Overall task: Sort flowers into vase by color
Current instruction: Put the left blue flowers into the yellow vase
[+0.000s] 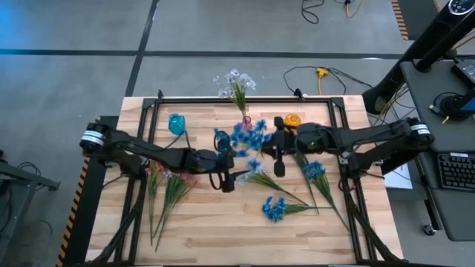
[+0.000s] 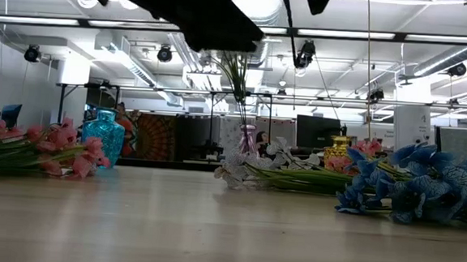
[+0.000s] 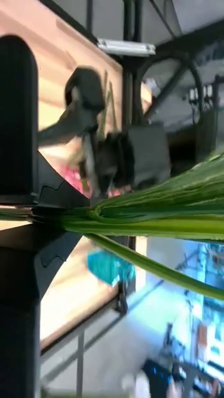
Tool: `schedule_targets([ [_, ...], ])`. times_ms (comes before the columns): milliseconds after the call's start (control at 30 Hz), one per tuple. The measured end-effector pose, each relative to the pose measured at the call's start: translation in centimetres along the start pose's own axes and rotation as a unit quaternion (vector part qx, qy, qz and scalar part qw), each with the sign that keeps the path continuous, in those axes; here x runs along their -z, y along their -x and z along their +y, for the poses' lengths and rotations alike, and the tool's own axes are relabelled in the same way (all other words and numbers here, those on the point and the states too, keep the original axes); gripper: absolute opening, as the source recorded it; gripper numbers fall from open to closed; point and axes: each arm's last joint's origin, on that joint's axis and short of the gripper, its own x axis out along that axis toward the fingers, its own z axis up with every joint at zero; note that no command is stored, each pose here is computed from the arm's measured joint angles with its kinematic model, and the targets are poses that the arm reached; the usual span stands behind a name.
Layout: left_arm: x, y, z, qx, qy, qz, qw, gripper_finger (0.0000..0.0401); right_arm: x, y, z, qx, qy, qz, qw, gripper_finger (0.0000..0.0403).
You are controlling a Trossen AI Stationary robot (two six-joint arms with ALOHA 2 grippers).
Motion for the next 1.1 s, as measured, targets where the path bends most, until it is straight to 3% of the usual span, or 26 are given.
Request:
schedule_targets([
  [267,-1.5,3.9,1.2,0.003,-0.005,0.006,1.000,0.0243,0.6,2.6,-4.1,0.076,-0.014,-0.036,0.996,0.0022],
  [533,-1.4,7.8,2.2,0.004,0.005,-0.036,0.999,0.0240,3.8,4.6,-8.2,0.171,-0.060,-0.085,0.980,0.0022],
  [733,-1.2,9.9,3.0,0.003,0.016,-0.062,0.998,0.0239,6.2,6.3,-10.2,0.259,-0.114,-0.110,0.953,0.0022],
  [1100,-0.7,11.4,3.7,-0.035,0.023,-0.058,0.997,0.0239,9.7,8.4,-10.5,0.421,-0.158,-0.102,0.887,0.0022],
])
